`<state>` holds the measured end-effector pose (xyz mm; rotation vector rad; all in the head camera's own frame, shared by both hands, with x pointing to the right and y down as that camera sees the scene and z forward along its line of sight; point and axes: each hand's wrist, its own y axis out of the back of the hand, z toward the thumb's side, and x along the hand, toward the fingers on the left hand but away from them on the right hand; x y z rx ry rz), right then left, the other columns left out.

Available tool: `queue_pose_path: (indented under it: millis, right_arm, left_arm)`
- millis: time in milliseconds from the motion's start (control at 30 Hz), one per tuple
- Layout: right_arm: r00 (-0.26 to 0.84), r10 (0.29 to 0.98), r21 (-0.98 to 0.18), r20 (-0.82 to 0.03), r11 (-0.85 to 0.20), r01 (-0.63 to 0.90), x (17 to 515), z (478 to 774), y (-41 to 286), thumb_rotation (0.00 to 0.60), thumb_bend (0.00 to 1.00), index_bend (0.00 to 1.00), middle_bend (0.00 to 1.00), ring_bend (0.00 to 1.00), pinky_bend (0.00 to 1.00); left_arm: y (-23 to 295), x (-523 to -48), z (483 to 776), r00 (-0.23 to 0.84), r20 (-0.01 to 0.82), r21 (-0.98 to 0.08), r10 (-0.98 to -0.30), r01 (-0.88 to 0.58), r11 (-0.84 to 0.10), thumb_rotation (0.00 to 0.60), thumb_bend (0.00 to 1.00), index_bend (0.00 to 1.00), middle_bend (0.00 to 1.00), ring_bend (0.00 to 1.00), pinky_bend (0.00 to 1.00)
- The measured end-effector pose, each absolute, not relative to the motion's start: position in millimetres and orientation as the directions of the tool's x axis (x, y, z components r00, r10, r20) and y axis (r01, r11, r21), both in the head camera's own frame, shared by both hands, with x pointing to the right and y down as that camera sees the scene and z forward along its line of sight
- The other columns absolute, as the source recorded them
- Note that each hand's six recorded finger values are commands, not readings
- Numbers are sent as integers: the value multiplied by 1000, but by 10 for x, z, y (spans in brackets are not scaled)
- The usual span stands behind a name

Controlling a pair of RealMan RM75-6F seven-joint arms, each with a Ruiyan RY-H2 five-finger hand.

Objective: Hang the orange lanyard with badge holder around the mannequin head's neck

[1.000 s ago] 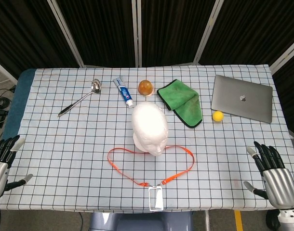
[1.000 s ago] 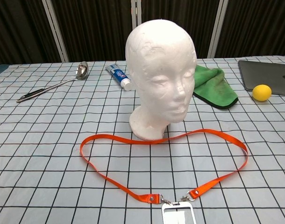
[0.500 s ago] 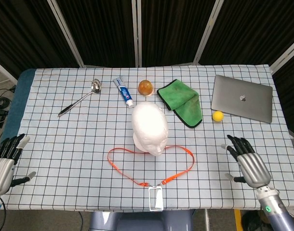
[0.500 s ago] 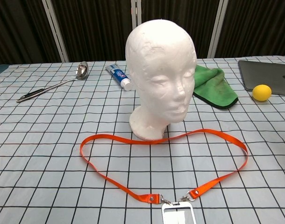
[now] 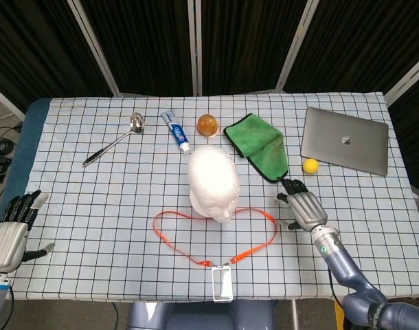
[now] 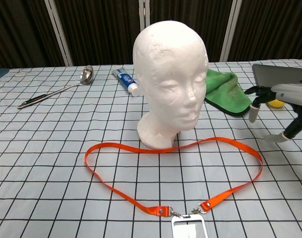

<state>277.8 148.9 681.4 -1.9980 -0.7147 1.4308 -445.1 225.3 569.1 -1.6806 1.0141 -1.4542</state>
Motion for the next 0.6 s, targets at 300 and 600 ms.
queue_pose_path:
  millis: [300,600]
  right_arm:
    - [290,688,-702,-665,-709,71,2427,7053,1490,600,243,459,0,0,0]
    - [274,689,-716,-671,-698,5,2291,7184,1487,600,244,461,0,0,0]
  left_arm:
    - [2222,-4491,5716,58,461,-876,-885,-127,-465,600,0,0,0,0,0]
    - [2228,-4499,5704,58,461,-876,-886,-133,-464,600,0,0,0,0,0]
